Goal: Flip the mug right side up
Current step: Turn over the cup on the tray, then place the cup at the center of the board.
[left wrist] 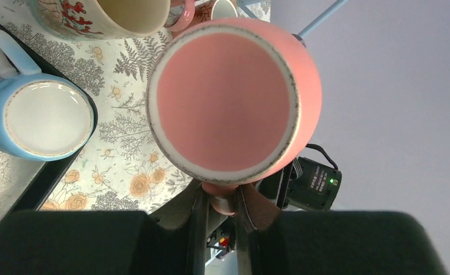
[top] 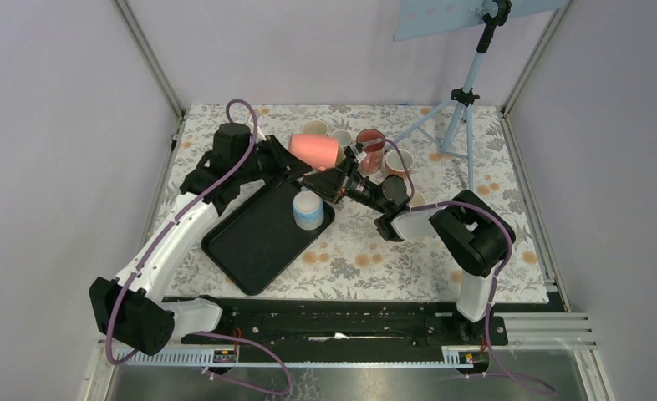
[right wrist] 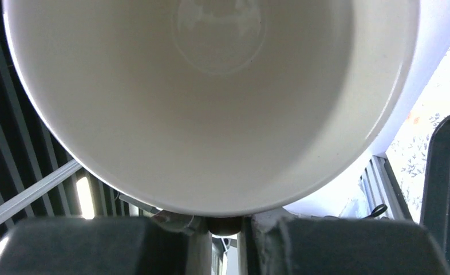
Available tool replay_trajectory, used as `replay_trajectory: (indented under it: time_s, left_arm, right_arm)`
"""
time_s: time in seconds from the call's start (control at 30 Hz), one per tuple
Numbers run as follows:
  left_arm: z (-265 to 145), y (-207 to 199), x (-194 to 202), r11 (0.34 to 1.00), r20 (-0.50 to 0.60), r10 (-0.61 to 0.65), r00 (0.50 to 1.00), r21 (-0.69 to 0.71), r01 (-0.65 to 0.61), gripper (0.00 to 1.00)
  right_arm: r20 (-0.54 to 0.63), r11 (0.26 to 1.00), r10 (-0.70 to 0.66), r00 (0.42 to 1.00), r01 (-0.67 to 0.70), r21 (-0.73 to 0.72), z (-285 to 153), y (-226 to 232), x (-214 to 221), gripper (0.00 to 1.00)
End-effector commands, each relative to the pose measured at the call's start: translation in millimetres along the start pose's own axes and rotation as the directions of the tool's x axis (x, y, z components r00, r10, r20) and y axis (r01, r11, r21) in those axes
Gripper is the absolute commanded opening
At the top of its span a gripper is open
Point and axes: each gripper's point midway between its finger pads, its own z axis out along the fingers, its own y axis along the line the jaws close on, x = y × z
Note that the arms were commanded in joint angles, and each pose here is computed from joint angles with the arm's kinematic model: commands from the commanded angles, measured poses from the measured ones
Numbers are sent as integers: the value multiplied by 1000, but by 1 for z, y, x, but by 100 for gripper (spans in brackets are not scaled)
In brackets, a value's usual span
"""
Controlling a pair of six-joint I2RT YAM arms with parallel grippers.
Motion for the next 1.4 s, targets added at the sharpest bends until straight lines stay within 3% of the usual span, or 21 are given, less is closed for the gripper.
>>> replay_trajectory:
  time_s: [0.0,0.03,0.33,0.43,0.5,1.07,1.37]
  left_arm:
    - [-15,-34,2,985,26,90,996,146,-93,0]
    - [-16,-34,2,984,28,91,995,152,-94,0]
    - [-18,-39,4,975,41,83,996,203,-90,0]
    - [-18,-40,3,973,46,86,995,210,-94,7]
    - [-18,-41,3,972,52,89,995,215,-98,18]
    - [-19,-48,2,954,75,133,988,261,-148,63]
    - [-29,-45,-1,948,120,215,969,215,-237,94]
  right_arm:
    - [15,989,-74,997,76,-126,7,37,-6,5]
    - [14,989,-76,997,77,-127,8,38,-5,0]
    - [0,990,-114,993,114,-82,10,38,-3,0]
    - [0,989,-134,991,133,-60,9,38,-1,0]
    - [1,988,-148,989,148,-44,9,38,-1,0]
    - [-10,918,-323,946,315,240,-3,24,-5,0]
    - [-5,861,-386,922,363,356,-14,21,-12,0]
